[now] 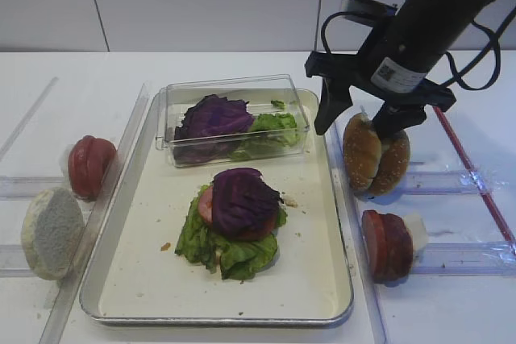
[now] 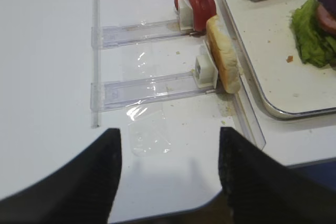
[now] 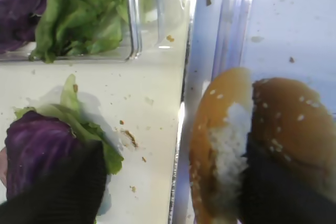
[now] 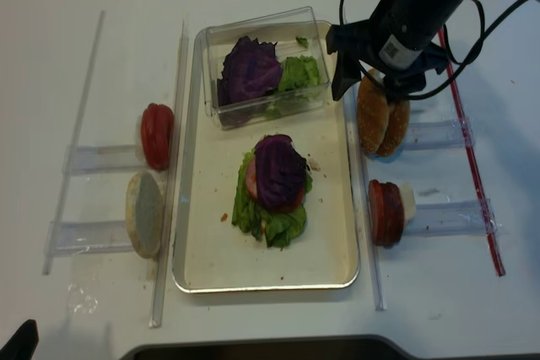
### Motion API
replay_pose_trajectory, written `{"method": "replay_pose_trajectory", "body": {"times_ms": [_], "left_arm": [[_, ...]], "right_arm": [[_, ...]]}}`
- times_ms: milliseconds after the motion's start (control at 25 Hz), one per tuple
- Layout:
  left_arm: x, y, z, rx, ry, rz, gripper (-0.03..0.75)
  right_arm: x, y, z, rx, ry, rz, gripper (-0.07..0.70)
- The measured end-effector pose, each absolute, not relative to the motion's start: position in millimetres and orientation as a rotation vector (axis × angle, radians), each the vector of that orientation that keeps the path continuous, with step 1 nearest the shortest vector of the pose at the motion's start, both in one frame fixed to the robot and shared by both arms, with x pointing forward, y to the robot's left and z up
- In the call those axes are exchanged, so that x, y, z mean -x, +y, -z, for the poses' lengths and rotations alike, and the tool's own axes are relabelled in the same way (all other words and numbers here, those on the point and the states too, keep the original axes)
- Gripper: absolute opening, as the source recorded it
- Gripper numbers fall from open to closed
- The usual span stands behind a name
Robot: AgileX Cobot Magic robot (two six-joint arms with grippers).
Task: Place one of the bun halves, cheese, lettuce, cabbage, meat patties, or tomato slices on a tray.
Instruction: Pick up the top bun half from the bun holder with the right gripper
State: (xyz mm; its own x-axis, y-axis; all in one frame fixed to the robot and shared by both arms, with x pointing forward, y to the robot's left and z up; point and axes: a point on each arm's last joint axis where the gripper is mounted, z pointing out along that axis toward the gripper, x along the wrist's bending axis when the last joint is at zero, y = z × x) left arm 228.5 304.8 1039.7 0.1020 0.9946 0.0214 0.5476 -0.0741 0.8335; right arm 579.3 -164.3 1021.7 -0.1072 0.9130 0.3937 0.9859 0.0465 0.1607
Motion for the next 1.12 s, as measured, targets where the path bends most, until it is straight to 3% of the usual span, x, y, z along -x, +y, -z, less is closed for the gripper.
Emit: {"method": "replay_pose_trajectory", "body": {"times_ms": [280, 640, 1120], "left_arm": [[-229, 305, -1040, -1.707, 1.523, -0.841, 0.391], [-229, 305, -1040, -1.707, 1.523, -0.841, 0.391], [-229, 305, -1040, -1.707, 1.523, -0.841, 0.391]], "right_arm": [[-579, -164, -1010, 1.946, -2.12, 0.497, 0.393], [-579, -167, -1008, 1.95, -2.149, 0.454, 0.154], [-578, -167, -1013, 1.929, -2.162, 0.425, 0.119]]}}
